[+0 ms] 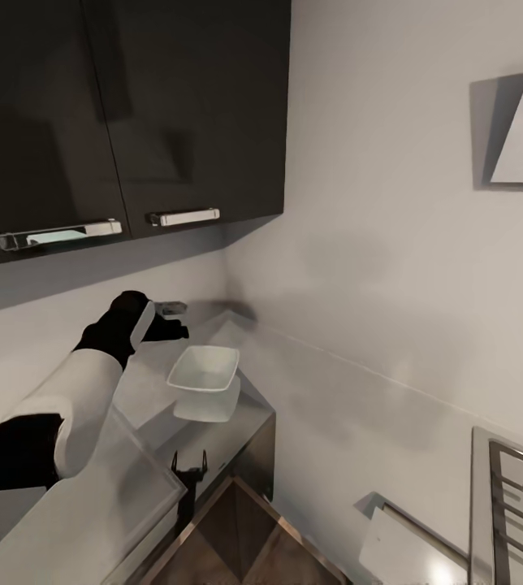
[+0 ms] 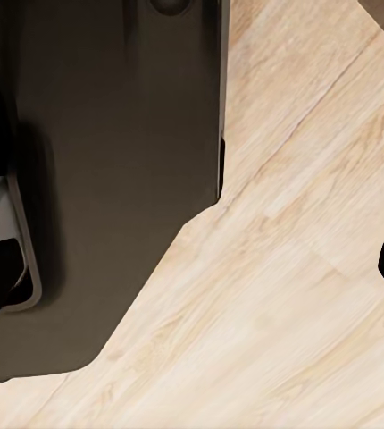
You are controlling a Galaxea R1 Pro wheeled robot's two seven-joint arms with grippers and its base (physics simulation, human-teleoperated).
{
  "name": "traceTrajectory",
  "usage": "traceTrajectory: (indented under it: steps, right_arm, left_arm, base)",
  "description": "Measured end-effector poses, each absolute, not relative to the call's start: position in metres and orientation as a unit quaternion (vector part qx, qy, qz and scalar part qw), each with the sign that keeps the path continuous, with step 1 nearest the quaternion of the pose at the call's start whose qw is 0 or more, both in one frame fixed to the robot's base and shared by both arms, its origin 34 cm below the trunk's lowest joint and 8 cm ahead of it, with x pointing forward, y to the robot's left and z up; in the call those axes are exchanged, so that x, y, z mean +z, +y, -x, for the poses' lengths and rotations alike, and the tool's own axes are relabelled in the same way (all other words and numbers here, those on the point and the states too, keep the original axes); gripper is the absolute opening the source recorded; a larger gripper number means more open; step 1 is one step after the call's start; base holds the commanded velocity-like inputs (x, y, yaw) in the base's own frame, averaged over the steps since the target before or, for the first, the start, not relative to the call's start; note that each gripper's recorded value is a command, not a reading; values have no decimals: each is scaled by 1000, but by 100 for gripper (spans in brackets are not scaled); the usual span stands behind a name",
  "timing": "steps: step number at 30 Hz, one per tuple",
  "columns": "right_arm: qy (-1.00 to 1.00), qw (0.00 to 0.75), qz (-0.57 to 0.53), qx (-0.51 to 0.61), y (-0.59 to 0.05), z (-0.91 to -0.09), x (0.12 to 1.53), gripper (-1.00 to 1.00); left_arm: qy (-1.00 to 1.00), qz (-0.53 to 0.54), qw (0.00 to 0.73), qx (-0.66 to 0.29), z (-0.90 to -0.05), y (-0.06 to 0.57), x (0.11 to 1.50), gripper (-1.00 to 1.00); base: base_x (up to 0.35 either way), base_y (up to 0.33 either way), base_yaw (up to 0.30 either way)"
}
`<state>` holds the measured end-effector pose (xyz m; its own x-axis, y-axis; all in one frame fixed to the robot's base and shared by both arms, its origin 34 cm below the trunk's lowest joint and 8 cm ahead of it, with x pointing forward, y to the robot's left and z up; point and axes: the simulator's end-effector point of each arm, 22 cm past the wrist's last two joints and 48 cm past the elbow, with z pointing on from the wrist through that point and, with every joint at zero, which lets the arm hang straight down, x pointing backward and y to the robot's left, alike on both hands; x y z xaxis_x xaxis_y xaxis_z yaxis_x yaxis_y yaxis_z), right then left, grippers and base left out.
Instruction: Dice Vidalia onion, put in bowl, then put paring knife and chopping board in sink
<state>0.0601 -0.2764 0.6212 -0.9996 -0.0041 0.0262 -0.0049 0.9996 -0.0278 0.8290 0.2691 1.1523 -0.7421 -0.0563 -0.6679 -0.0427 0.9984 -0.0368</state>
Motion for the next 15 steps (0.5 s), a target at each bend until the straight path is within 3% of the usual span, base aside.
traceTrajectory:
  steps: [15]
  right_arm:
    - [-1000,25,-2,14,-276,-51,622,100]
  left_arm:
    - [933,38,357,3,-835,293,1138,100]
  base:
    - [0,0,0]
